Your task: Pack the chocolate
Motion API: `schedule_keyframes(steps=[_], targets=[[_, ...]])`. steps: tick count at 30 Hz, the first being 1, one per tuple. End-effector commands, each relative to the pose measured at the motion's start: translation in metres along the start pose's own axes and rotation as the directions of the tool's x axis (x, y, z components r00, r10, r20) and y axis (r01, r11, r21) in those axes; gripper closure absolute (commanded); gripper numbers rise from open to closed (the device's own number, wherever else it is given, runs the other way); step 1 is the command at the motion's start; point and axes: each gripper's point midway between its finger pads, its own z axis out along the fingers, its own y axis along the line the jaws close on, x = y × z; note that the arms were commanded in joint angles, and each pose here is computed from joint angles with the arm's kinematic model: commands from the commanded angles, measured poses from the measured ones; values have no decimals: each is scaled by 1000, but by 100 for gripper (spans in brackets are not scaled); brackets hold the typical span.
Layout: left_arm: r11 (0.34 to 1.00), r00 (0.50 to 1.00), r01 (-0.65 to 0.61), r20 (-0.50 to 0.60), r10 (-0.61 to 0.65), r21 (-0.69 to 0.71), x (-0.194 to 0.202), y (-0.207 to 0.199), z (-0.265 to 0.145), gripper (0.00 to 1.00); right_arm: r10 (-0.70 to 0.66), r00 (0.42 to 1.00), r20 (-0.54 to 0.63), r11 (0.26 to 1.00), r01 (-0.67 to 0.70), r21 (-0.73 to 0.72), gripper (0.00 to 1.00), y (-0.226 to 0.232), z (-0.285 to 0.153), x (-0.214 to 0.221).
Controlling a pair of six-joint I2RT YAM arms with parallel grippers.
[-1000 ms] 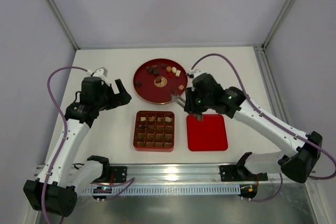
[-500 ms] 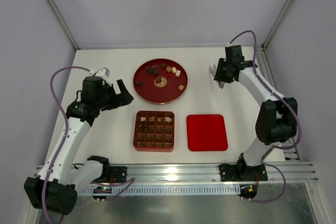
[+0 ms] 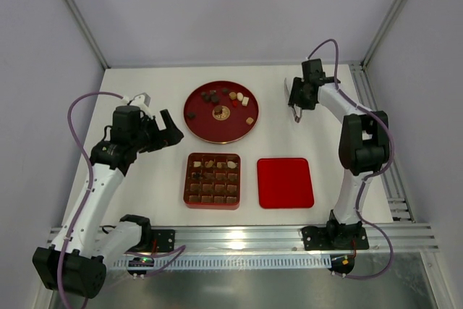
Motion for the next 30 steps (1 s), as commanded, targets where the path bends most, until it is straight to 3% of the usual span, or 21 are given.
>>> schedule_keyframes(steps=[1, 15, 30], targets=[[999, 1000, -14, 23, 14, 33, -4, -6, -2, 0, -18, 999, 35, 1000, 18, 10, 47, 0, 4, -19], [1000, 1000, -15, 24, 15, 25, -4, -4, -1, 0, -43, 997, -67, 999, 44, 28, 42, -3, 31, -1], [1000, 999, -18, 27, 17, 16, -5, -3, -1, 0, -52, 994, -92, 998, 53, 13, 33, -1, 36, 2]])
